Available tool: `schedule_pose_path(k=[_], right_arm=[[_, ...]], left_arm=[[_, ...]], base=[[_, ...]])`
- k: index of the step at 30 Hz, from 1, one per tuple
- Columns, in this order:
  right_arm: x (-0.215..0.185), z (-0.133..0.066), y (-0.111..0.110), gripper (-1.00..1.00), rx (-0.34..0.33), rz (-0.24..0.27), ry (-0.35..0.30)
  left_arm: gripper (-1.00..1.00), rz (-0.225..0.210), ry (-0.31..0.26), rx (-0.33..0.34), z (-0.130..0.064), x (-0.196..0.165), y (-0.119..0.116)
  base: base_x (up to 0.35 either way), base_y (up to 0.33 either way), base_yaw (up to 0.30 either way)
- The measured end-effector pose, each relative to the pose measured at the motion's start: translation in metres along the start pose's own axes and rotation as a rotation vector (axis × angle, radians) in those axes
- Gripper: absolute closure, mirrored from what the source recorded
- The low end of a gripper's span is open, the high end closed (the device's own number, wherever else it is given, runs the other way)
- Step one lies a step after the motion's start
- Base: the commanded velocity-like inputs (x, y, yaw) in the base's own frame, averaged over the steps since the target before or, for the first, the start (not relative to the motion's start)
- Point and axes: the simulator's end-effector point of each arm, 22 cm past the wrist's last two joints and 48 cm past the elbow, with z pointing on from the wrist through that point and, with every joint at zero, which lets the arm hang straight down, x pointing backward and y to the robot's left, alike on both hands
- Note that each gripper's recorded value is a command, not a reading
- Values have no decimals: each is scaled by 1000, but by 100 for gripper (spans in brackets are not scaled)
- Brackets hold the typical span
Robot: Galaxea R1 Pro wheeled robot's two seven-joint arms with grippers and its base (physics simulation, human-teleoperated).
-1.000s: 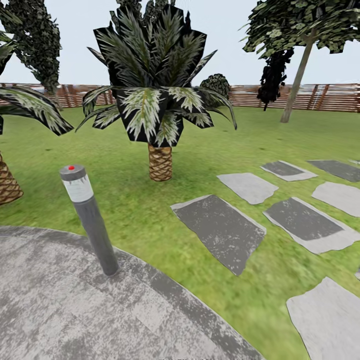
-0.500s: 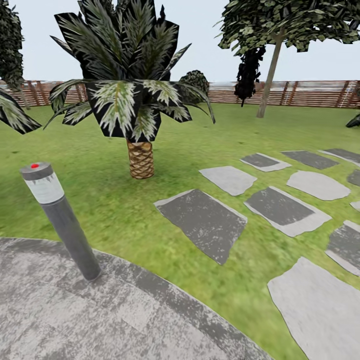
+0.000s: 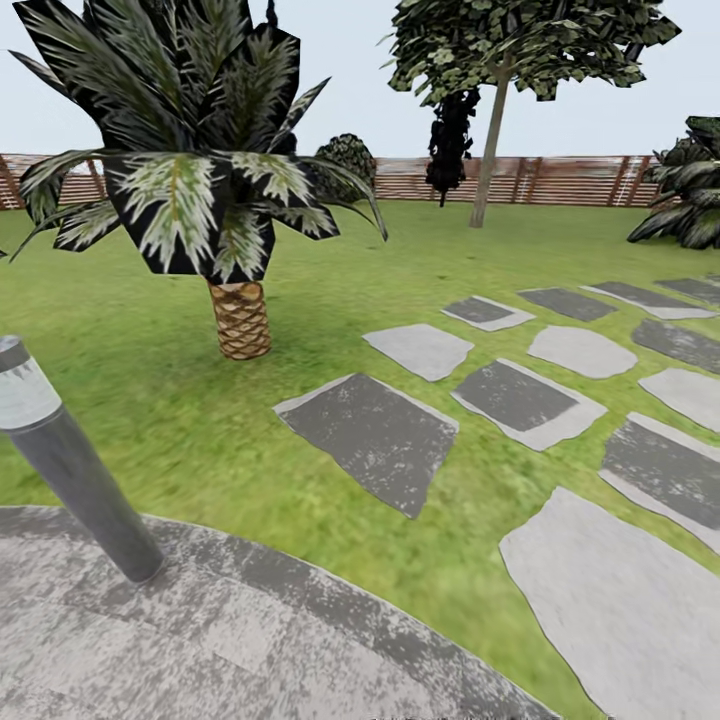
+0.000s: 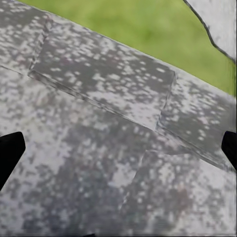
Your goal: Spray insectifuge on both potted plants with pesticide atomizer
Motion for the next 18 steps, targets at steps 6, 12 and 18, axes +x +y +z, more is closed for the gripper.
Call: schedule_pose_path(k=[6, 12, 18], right_arm=[[2, 0, 0, -100, 0, -1, 6], [5, 0, -1, -100, 1, -1, 11], [6, 0, -1, -100, 4, -2, 15]], left_arm=[[-100, 1, 6, 0, 0, 2, 0], [-100, -2, 11, -2, 0, 5, 1], [-100, -2, 17, -3, 0, 7, 1]], base=[[0, 0, -255], [0, 0, -255], [0, 0, -255]])
